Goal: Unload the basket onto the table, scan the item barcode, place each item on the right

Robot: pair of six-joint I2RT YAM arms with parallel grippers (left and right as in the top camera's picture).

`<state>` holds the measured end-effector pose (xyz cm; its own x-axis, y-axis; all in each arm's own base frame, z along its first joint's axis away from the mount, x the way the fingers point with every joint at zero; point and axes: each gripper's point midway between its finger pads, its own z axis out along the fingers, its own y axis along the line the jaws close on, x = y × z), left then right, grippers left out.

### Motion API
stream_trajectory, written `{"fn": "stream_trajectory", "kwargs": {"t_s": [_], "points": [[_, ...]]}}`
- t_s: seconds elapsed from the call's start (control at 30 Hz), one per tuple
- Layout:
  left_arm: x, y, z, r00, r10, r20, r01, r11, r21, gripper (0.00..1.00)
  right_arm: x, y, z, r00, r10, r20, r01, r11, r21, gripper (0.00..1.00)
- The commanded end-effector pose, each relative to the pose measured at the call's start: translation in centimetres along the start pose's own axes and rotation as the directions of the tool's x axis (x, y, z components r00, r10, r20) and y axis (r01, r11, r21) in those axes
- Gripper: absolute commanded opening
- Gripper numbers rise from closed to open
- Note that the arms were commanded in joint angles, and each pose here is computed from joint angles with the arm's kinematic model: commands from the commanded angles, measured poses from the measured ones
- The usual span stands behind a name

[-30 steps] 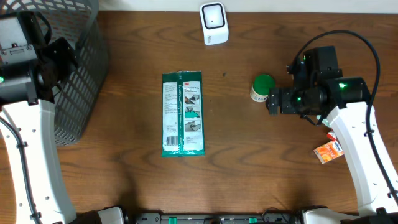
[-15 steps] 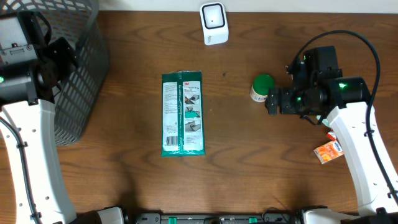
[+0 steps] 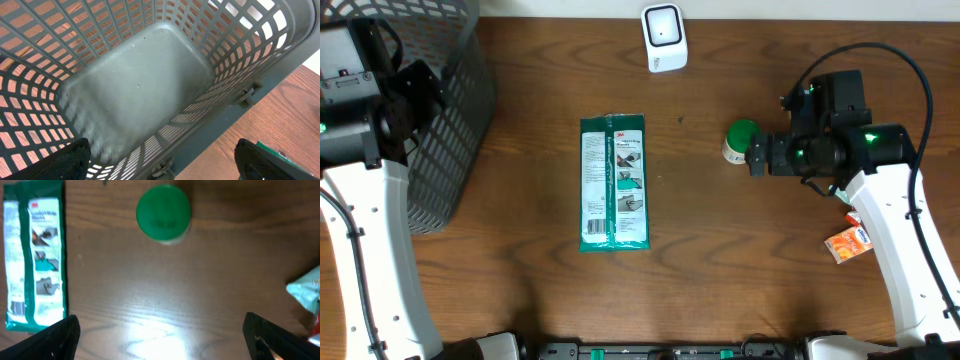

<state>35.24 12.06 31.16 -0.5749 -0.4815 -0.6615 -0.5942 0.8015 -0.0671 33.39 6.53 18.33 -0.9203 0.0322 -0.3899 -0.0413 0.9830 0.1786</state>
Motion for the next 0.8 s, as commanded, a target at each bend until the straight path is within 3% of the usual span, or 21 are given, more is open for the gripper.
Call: {"fn": "stream_trajectory", "kwargs": {"t_s": [0.0,0.77], "points": [[-0.25,0.38,-0.1,1.0,0.005,0.008,-0.005,1.0,-0.014,0.93,-0.49,0.13,0.21,1.0,0.009,0.019,-0.009,1.0,-0.01,0.99],[-0.25,0.38,-0.1,1.0,0.005,0.008,-0.005,1.0,-0.014,0.92,-1.18,0.23,0.19,0.999,0.005,0.047,-0.004,1.0,-0.014,0.99]]}}
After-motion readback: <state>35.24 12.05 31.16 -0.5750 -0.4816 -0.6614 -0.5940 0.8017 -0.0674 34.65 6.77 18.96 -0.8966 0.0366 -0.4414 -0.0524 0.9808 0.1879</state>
